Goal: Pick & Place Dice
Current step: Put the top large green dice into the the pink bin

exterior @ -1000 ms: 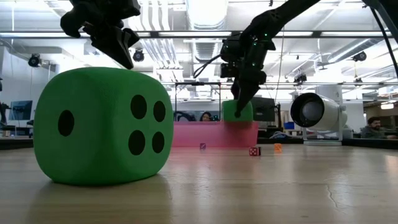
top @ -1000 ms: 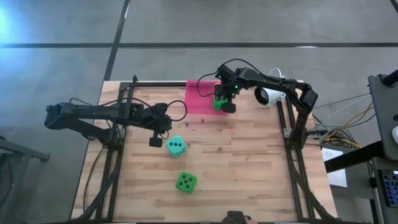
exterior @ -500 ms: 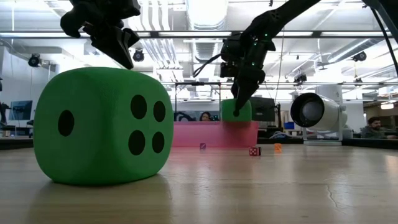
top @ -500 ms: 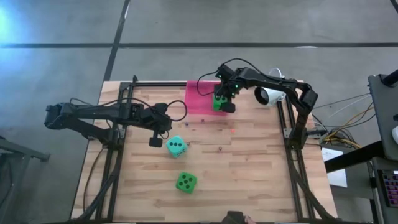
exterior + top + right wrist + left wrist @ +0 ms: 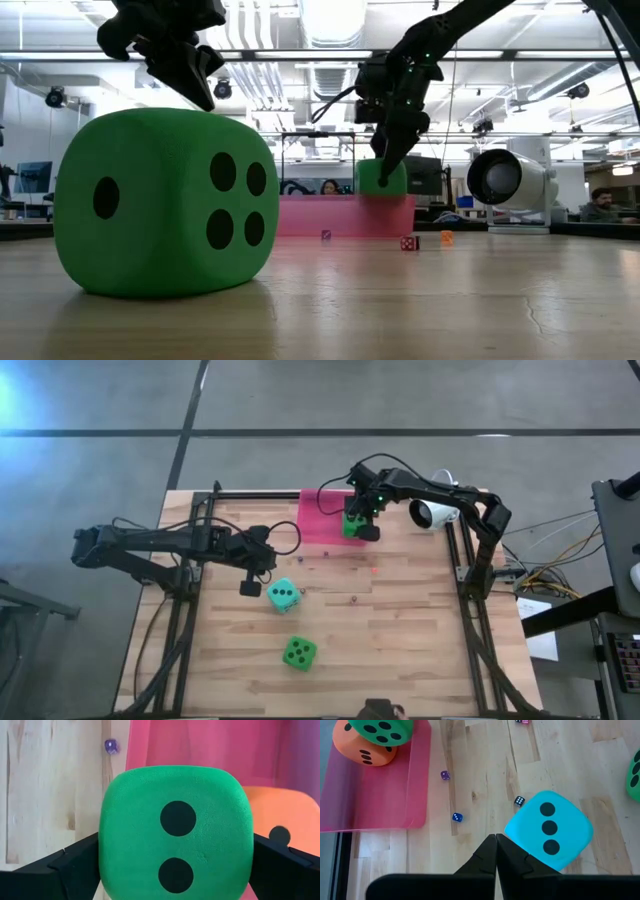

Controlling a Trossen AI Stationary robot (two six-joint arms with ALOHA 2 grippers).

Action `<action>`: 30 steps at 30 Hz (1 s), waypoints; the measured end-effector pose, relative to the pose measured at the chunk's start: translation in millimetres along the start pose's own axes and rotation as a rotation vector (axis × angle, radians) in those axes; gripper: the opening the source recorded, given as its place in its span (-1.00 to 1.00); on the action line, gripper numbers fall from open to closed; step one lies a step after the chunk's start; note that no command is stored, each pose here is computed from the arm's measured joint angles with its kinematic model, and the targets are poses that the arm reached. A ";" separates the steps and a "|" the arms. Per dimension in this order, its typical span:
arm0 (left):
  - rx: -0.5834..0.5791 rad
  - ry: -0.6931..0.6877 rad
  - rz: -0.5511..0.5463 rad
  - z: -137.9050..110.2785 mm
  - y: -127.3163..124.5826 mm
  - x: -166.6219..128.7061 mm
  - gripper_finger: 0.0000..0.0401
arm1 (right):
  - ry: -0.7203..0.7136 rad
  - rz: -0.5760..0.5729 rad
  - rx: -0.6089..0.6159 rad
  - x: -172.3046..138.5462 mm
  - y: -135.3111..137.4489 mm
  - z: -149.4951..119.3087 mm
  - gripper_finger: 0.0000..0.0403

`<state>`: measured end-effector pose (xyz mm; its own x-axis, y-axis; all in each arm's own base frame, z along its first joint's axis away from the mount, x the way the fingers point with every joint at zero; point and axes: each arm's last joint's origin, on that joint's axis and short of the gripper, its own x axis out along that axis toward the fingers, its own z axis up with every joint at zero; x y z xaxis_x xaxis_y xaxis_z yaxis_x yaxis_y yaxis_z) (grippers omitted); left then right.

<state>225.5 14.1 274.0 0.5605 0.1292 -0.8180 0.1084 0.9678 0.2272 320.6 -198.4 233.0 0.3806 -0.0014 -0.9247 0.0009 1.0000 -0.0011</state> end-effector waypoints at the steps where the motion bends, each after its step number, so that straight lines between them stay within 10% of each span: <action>1: 0.000 0.000 0.000 0.0 0.0 0.0 -0.96 | 0.008 -0.006 -0.003 0.2 0.0 -0.6 0.96; 30: 0.000 0.000 0.000 0.0 0.0 0.0 -0.96 | 0.053 -0.081 0.034 2.5 -1.0 -4.9 0.97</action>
<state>225.5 14.1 274.0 0.5605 0.1295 -0.8180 0.1084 0.9677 0.2274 317.1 -199.3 228.8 0.3287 -0.0814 -0.9409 0.0618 0.9960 -0.0646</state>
